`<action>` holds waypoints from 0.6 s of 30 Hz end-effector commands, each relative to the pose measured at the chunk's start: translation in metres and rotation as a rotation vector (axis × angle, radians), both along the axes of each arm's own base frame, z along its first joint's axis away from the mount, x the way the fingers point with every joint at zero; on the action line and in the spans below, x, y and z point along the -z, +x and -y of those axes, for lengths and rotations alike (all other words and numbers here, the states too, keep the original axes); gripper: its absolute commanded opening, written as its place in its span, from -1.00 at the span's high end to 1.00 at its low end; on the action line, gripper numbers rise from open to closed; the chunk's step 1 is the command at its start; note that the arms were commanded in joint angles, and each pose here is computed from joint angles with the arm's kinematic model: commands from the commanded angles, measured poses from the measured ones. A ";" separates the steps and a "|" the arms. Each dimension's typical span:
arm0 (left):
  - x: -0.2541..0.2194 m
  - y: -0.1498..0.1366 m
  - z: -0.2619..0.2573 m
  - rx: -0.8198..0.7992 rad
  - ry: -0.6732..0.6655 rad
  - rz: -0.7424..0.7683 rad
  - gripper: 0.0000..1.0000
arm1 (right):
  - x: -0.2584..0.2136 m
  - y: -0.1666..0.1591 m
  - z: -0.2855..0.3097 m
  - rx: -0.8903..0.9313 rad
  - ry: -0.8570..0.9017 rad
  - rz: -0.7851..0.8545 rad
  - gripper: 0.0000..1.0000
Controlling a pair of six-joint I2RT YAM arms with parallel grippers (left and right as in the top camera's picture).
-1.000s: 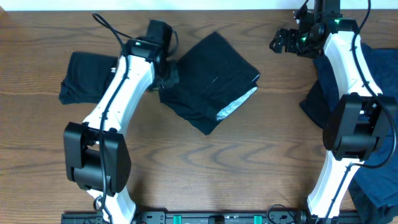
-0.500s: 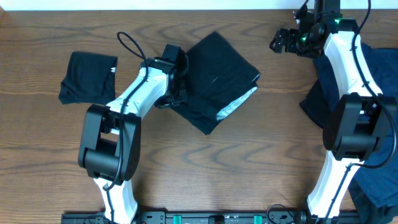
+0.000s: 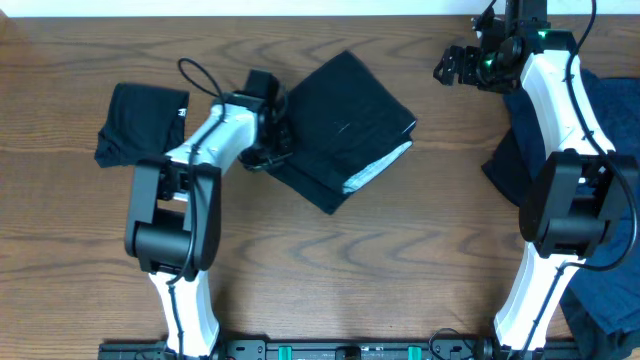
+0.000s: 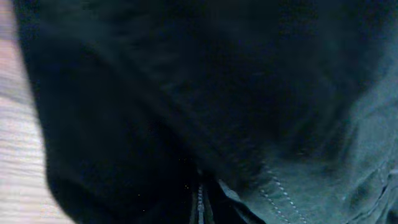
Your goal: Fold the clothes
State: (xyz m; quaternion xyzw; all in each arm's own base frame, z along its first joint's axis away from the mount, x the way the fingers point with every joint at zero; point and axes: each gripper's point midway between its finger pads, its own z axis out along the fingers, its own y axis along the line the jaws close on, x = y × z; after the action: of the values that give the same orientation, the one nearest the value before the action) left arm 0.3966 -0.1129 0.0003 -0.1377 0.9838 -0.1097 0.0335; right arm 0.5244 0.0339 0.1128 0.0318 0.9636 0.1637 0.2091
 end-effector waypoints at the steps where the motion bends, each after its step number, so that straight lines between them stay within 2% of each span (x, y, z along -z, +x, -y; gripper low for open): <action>1: 0.023 0.007 -0.054 -0.031 0.112 -0.007 0.88 | -0.005 0.002 0.000 0.000 0.000 0.011 -0.98; 6: 0.018 0.039 -0.082 -0.107 0.115 0.104 0.87 | -0.005 0.002 0.000 0.000 0.000 0.011 -0.98; 8: 0.012 0.047 -0.085 -0.115 0.114 0.130 0.66 | -0.005 0.002 0.000 0.000 0.000 0.011 -0.98; 9: 0.007 0.052 -0.085 -0.113 0.113 0.143 0.44 | -0.005 0.002 0.000 0.000 0.000 0.011 -0.98; 11: -0.006 0.059 -0.084 -0.111 0.112 0.162 0.28 | -0.005 0.002 0.000 0.000 0.000 0.011 -0.98; 14: -0.035 0.065 -0.079 -0.102 0.109 0.182 -0.14 | -0.005 0.002 0.000 0.000 0.000 0.011 -0.99; 18: -0.076 0.055 -0.070 -0.106 0.102 0.187 -0.47 | -0.005 0.002 0.000 0.000 0.000 0.011 -0.98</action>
State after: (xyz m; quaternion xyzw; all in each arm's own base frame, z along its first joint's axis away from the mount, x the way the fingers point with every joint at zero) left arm 0.4444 -0.0364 0.0317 -0.1826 0.9760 -0.0656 0.0989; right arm 0.5243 0.0339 0.1128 0.0318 0.9636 0.1637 0.2090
